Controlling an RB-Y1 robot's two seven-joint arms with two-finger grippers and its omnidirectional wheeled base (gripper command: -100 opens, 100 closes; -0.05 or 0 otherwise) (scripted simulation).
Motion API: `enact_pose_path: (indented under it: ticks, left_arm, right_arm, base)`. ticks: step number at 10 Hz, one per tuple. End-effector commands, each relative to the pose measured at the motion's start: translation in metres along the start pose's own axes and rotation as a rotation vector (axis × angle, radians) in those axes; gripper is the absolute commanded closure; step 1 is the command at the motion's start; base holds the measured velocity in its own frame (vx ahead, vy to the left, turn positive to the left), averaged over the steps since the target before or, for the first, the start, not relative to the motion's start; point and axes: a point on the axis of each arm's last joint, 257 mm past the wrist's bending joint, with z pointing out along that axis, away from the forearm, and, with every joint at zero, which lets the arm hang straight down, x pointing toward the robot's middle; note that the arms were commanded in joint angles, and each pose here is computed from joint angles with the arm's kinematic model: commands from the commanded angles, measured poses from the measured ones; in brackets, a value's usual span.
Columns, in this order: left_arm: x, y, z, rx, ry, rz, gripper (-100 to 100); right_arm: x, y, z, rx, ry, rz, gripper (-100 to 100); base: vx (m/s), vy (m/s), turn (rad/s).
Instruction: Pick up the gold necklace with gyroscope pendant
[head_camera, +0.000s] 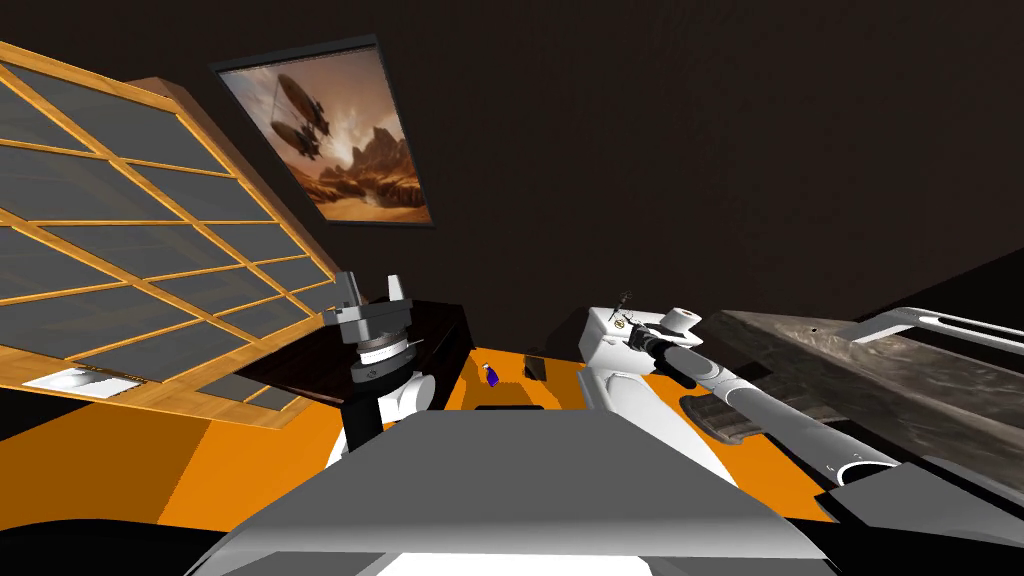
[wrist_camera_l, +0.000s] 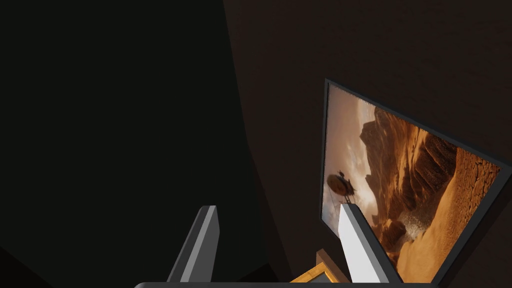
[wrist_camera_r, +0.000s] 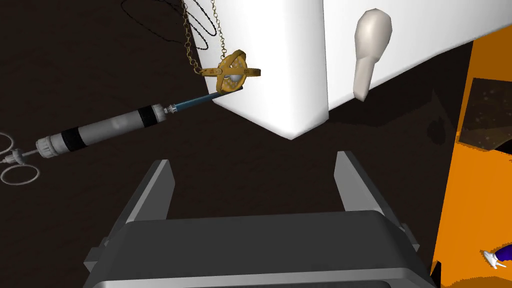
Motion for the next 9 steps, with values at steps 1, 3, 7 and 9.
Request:
enact_pose_path:
  ticks: [1,3,7,9]
  left_arm:
    - [0.0,0.0,0.0,0.0,0.0,0.0,0]
    - [0.0,0.0,0.0,0.0,0.0,0.0,0]
    - [0.0,0.0,0.0,0.0,0.0,0.0,0]
    - [0.0,0.0,0.0,0.0,0.0,0.0,0]
  right_arm:
    - [0.012,0.002,-0.003,-0.011,0.02,-0.054,-100]
    - [0.043,0.005,-0.009,-0.044,0.077,-0.173,-100]
    - [0.056,0.007,-0.012,-0.062,0.1,-0.225,-100]
    - [0.078,0.012,-0.018,-0.098,0.138,-0.311,-100]
  base:
    - [0.049,-0.03,0.09]
    - [0.05,-0.025,0.142]
    - [0.022,-0.014,0.041]
    - [0.058,-0.036,0.172]
